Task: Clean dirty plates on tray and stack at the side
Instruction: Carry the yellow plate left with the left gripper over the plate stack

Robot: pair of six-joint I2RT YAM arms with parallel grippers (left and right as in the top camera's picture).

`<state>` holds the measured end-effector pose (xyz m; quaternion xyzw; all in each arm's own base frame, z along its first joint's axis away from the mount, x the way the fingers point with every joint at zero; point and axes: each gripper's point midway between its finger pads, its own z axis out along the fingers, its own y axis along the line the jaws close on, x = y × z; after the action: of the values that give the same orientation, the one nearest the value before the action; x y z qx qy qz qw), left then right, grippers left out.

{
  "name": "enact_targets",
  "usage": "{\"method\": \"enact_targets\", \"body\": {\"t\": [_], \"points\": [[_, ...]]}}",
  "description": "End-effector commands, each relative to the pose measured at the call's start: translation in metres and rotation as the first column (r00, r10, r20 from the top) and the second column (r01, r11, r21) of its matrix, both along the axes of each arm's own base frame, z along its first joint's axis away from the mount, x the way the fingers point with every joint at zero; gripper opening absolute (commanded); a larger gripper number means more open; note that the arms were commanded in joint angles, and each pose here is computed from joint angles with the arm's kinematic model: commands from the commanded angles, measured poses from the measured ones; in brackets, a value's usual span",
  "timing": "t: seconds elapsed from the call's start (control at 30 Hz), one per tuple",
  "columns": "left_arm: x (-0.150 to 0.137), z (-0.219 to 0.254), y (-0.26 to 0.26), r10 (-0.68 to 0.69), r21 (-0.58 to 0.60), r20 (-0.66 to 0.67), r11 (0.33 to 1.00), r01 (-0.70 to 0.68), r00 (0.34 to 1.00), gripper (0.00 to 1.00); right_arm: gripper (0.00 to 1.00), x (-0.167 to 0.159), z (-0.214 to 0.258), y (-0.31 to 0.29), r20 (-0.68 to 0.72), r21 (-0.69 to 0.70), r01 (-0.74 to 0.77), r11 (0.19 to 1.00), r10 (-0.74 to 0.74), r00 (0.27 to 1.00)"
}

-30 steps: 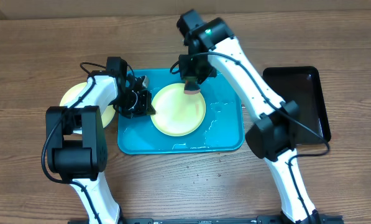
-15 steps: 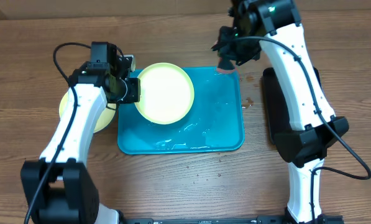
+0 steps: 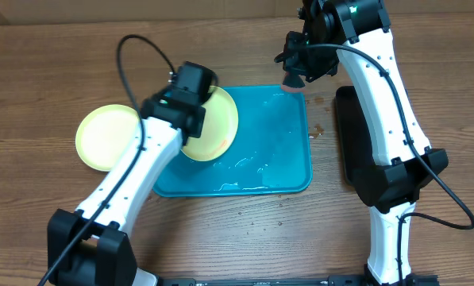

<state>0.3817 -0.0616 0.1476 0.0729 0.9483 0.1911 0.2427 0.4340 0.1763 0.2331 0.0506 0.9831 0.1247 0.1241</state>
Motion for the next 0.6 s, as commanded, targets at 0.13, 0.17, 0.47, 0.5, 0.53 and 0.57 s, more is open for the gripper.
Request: {"method": "enact_targets", "body": {"t": [0.13,0.17,0.47,0.5,0.53,0.57], "points": [[0.004,0.053,0.012,0.055,0.273,0.233,0.955,-0.120,0.971,0.04,0.04,0.001,0.005,-0.001,0.022,-0.008,0.000,1.000,0.000,1.000],[0.004,0.057,0.012,0.053,0.288,0.250,0.949,-0.127,0.967,0.04,0.04,0.001,0.005,-0.001,0.022,-0.008,0.000,1.000,0.000,1.000],[0.005,0.092,0.012,0.059,0.396,0.408,0.888,-0.235,0.911,0.04,0.04,0.001,0.005,-0.001,0.022,-0.008,0.000,1.000,0.000,1.000],[0.005,0.095,0.013,0.062,0.400,0.419,0.883,-0.245,0.906,0.04,0.04,0.001,0.005,-0.001,0.022,-0.008,0.000,1.000,0.000,1.000],[0.005,0.097,0.014,0.065,0.405,0.430,0.878,-0.257,0.901,0.04,0.04,0.001,0.005,-0.001,0.022,-0.008,0.000,1.000,0.000,1.000],[0.005,0.099,0.015,0.067,0.408,0.438,0.874,-0.265,0.897,0.04,0.04,0.001,0.005,-0.001,0.022,-0.008,0.000,1.000,0.000,1.000]]}}
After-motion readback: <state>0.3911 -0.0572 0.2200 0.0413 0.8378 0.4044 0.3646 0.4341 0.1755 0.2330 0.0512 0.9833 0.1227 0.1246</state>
